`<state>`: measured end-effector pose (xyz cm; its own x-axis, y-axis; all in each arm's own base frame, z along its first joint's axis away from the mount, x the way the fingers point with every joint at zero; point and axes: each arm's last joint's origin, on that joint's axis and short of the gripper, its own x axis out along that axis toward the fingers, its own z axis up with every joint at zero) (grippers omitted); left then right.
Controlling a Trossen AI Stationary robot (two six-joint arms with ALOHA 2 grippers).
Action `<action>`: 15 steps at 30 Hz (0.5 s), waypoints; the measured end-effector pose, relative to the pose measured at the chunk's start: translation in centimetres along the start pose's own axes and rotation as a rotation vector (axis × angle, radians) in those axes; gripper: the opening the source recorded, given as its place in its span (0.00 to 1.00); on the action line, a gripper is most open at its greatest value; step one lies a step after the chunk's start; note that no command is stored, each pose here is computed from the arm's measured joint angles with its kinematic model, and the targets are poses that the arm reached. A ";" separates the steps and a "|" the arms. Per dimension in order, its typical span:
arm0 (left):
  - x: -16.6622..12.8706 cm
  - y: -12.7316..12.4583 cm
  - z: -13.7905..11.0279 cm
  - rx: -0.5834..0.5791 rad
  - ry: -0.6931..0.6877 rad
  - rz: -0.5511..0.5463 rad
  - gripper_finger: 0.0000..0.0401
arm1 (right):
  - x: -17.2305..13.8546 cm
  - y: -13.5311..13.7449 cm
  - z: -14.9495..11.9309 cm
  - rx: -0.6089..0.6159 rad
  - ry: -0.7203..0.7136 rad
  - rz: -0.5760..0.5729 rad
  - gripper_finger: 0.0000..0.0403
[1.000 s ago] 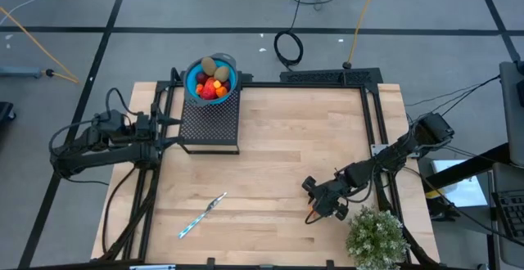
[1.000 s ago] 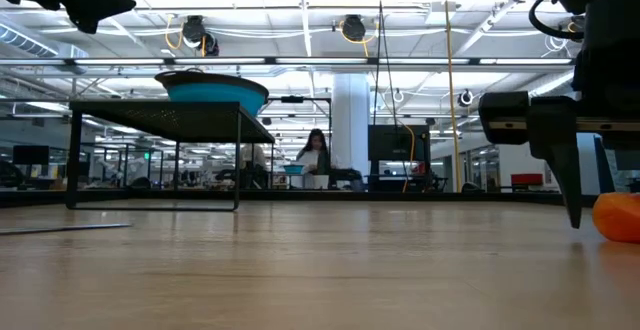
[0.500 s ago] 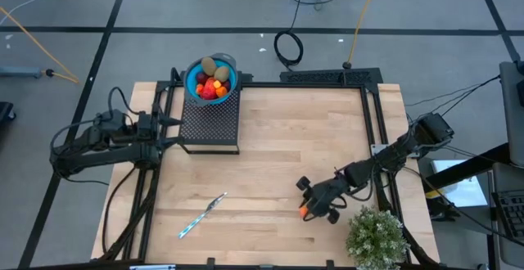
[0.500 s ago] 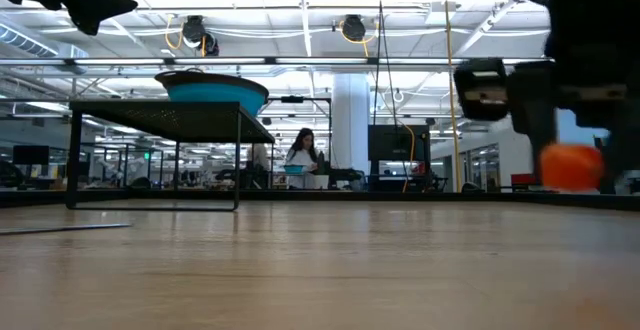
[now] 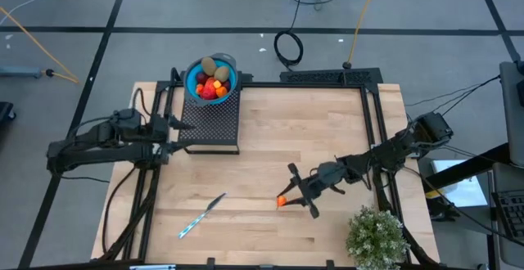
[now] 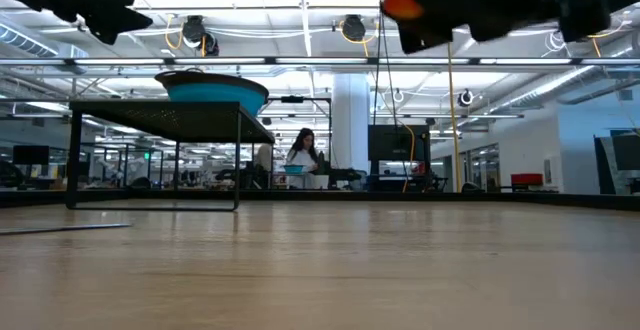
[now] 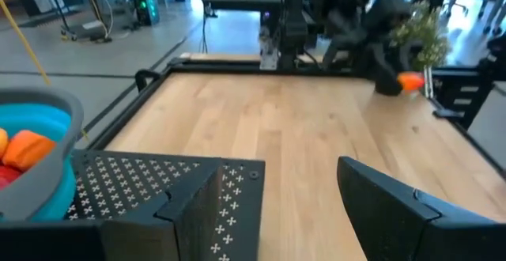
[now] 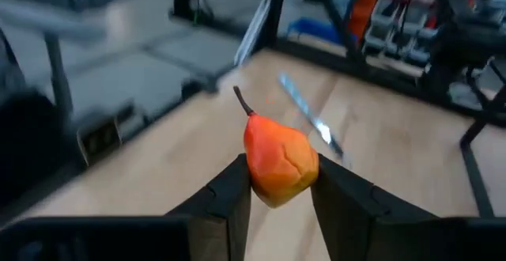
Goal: Pick & Place Fruit
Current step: Put the peach into the blue strainer bowl on the shelf
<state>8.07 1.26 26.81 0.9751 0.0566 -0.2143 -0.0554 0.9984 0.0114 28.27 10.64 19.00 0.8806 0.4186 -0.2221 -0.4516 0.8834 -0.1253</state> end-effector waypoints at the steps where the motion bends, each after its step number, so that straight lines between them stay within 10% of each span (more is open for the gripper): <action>1: 0.2 0.0 0.0 0.002 0.009 0.000 0.62 | 0.0 -0.2 0.3 0.021 -0.032 0.006 0.28; 15: 1.8 -0.1 0.4 0.039 0.022 -0.030 0.62 | -1.0 -2.6 3.1 0.390 -0.370 0.045 0.28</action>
<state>9.90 1.24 26.83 0.9712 0.0266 -0.2367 -0.0169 0.9989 0.0429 29.05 8.62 22.57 0.8852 0.4421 0.1451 -0.4652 0.8460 0.2606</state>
